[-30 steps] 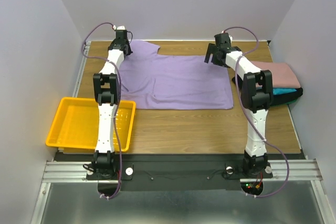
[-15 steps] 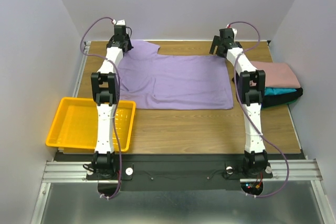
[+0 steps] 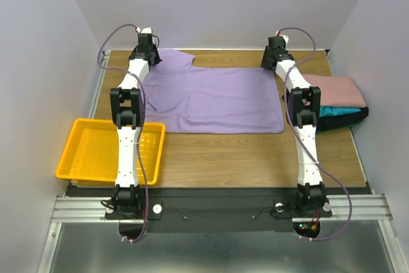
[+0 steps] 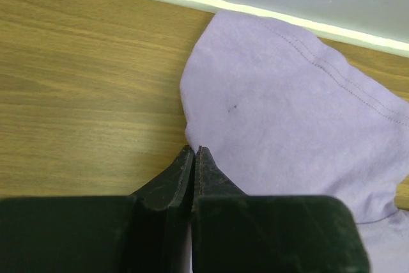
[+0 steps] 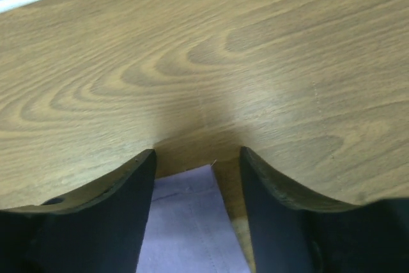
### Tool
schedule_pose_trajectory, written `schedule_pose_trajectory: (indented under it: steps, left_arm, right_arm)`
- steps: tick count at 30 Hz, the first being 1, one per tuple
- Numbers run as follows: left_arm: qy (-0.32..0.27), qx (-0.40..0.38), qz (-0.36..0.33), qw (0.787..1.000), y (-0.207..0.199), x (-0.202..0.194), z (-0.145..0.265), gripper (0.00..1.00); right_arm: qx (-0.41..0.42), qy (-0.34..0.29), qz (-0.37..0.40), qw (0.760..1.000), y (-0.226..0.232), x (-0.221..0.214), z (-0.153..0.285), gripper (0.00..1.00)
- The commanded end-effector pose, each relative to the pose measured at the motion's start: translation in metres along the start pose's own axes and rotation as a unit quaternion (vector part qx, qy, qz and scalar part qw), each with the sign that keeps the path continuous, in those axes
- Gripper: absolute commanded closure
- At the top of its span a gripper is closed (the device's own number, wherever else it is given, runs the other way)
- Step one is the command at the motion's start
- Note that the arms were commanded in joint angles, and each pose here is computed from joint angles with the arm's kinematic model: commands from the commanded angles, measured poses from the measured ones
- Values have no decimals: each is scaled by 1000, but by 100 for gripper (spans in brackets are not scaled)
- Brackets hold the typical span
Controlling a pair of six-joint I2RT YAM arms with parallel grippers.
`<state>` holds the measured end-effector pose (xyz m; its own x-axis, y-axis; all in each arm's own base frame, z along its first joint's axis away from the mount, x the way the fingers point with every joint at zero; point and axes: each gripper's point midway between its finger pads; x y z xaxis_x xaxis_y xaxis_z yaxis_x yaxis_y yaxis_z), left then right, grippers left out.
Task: Fold and stack the t-shirts
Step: Fold the tshirt
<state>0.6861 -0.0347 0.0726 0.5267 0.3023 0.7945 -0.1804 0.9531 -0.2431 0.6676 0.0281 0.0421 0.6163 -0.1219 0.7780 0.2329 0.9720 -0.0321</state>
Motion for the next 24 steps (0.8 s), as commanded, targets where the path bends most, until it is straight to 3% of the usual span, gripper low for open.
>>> schedule_pose_trajectory:
  steps: [1, 3, 6, 7, 9, 10, 21, 24]
  left_arm:
    - [-56, -34, 8, 998, -14, 60, 36, 100]
    - [-57, -40, 5, 998, -15, 60, 36, 100]
    - [-55, -43, 10, 998, -16, 59, 36, 100]
    - [-53, -52, 9, 997, -19, 60, 38, 100]
    - [-56, -59, 11, 997, -23, 61, 40, 100]
    - [-60, -61, 11, 996, -24, 65, 43, 100]
    - [-98, -55, 23, 993, -22, 84, 72, 100]
    - [-101, -59, 25, 993, -19, 72, 75, 100]
  right_arm:
    - [33, -29, -11, 999, 12, 13, -8, 47]
    - [35, -35, -10, 999, 13, 15, -10, 50]
    - [30, -36, -3, 999, 12, 13, -13, 64]
    - [26, -37, 3, 999, 10, 13, -12, 74]
    - [27, -39, 10, 999, 8, 15, -11, 85]
    - [31, -44, 17, 998, 10, 19, -8, 98]
    - [51, -73, 35, 995, 8, 58, 39, 100]
    - [50, -54, 39, 997, 4, 43, 46, 100]
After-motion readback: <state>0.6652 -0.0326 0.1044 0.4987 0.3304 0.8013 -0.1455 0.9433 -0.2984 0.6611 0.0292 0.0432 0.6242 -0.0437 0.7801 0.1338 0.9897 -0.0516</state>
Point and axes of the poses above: each gripper's point midway between its finger pads, its own z axis back along the fingers, its own y axis along the line the jaws close on, x = y × z, and after that the axes turned 5 degrees about z, right-handed
